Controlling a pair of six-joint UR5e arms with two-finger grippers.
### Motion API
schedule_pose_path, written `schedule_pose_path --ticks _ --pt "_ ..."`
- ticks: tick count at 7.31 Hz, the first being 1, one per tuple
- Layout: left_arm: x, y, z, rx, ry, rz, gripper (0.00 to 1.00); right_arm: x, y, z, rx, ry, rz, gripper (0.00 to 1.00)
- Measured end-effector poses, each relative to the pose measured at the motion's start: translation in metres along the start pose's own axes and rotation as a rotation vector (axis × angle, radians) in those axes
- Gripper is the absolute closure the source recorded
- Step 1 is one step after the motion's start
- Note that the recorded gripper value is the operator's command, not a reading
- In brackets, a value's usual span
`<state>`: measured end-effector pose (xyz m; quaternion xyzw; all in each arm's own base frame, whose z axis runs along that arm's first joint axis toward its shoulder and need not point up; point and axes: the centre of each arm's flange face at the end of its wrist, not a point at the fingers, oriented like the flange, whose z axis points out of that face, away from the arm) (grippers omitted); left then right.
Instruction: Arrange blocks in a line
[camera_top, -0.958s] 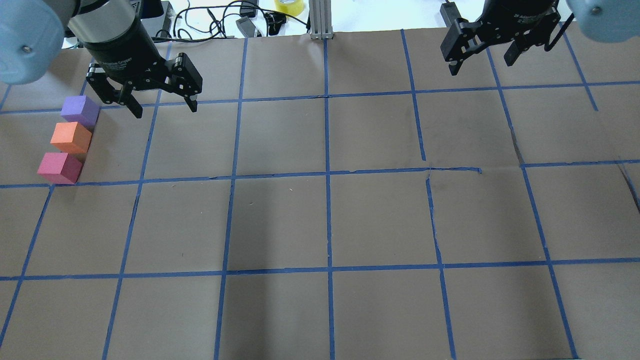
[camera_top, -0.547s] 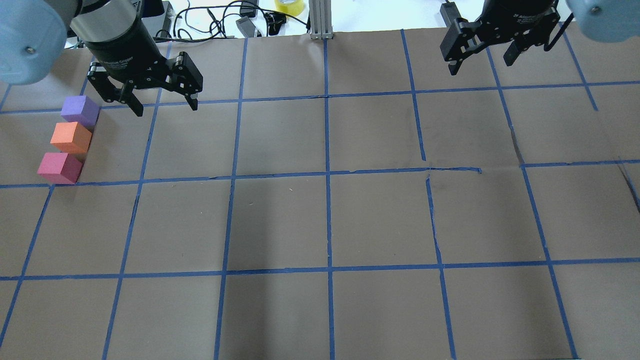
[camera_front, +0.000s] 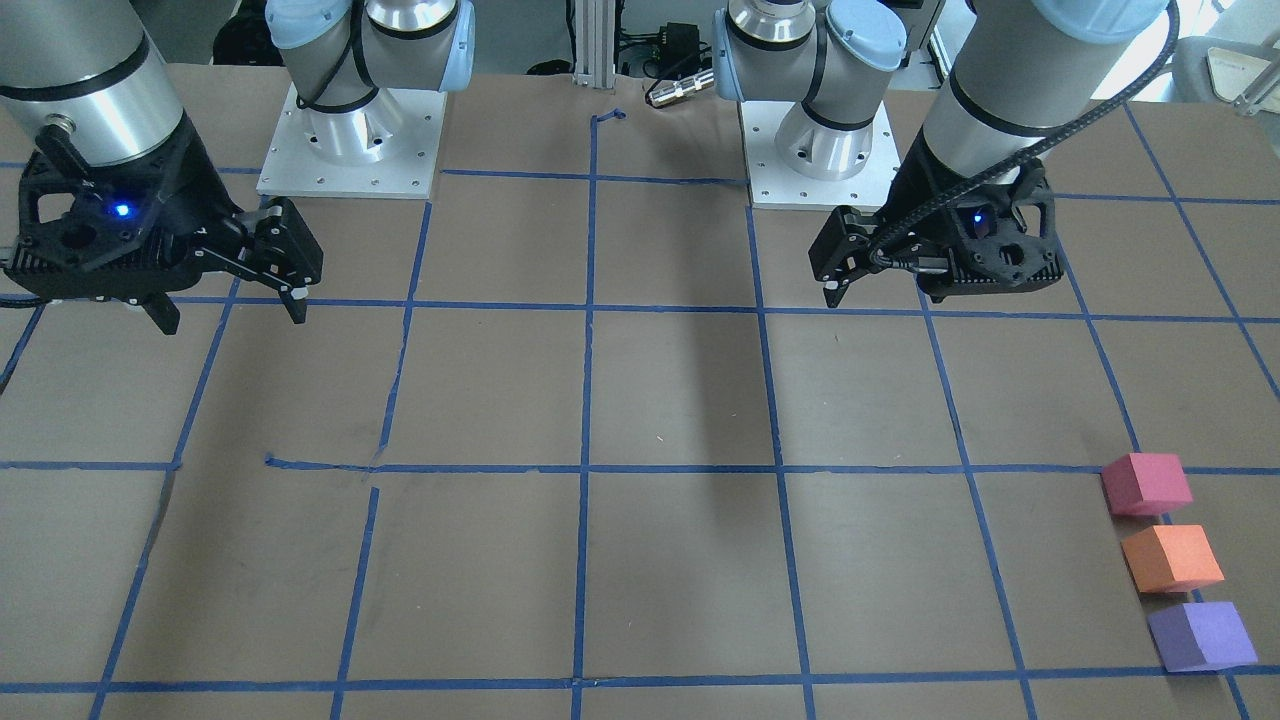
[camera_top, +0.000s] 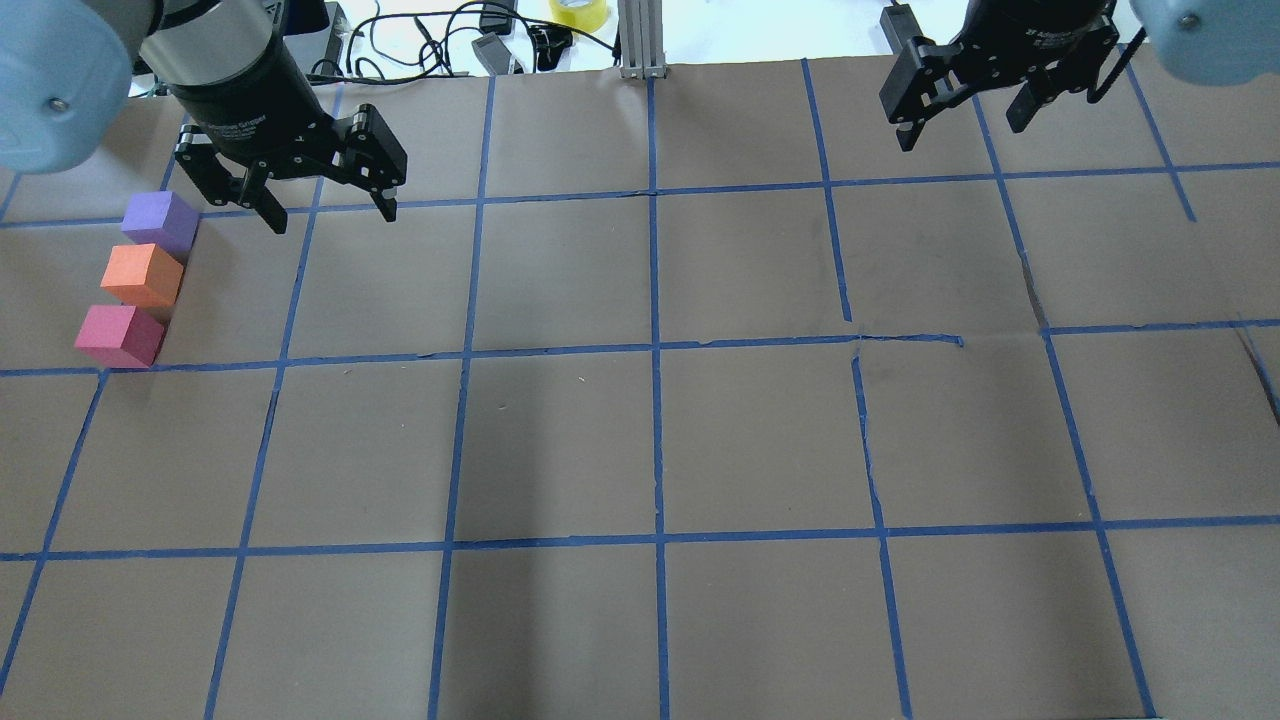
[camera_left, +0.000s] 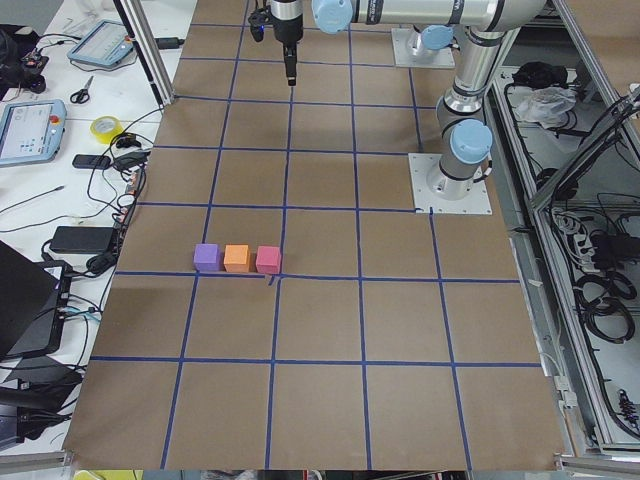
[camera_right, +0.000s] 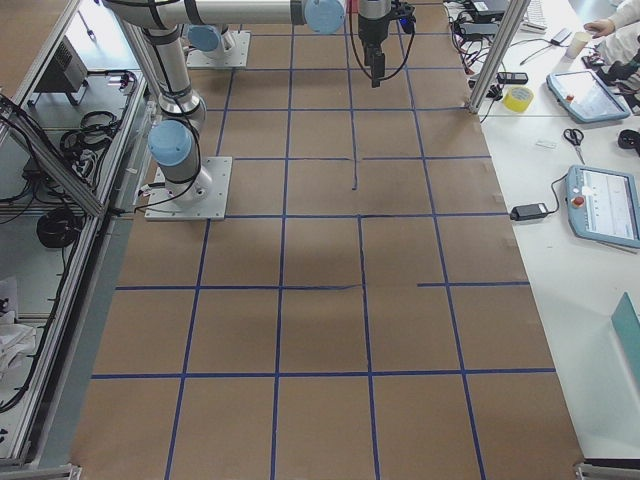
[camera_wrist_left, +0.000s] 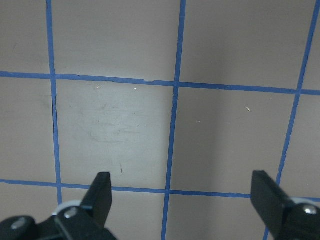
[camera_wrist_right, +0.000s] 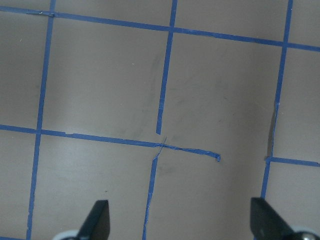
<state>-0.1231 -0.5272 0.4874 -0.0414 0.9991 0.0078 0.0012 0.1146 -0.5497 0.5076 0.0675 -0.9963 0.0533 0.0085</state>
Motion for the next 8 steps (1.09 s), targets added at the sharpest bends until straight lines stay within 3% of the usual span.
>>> schedule_pose_path --ticks 8 --pt "-0.0009 0.0001 -0.0011 0.002 0.000 -0.002 0.00 0.0022 -0.0002 0.0019 -0.005 0.005 0.002 0.00"
